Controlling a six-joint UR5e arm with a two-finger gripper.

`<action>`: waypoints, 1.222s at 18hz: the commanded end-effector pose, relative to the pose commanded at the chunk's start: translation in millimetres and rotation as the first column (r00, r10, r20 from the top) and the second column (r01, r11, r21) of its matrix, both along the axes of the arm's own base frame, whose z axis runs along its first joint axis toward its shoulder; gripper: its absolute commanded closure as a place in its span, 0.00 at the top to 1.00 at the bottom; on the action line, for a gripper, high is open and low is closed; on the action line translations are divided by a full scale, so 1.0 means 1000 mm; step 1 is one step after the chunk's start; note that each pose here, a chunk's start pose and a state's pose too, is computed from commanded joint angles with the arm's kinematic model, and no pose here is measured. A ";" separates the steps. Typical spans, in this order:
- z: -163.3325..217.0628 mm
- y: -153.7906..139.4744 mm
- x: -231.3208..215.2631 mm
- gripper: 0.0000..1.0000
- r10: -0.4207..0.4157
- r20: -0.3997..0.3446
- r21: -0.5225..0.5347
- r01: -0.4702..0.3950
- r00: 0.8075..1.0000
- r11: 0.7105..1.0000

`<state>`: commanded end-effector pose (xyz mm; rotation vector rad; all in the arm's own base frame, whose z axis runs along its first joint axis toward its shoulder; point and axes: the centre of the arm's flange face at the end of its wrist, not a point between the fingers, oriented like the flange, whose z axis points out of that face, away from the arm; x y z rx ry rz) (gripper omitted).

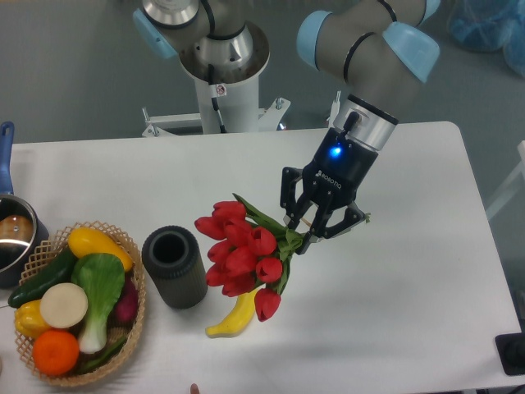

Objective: Insert the flowers into the vase
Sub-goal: 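Lift the held red tulip bunch up and over the dark grey vase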

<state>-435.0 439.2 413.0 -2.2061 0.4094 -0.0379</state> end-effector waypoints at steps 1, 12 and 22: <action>0.000 0.000 0.000 0.35 -0.001 -0.003 0.001 0.001 1.000 1.000; 0.003 0.005 0.006 0.35 -0.028 0.079 0.107 0.020 0.996 0.994; -0.006 0.017 0.023 0.35 -0.143 0.198 0.328 0.072 0.970 0.942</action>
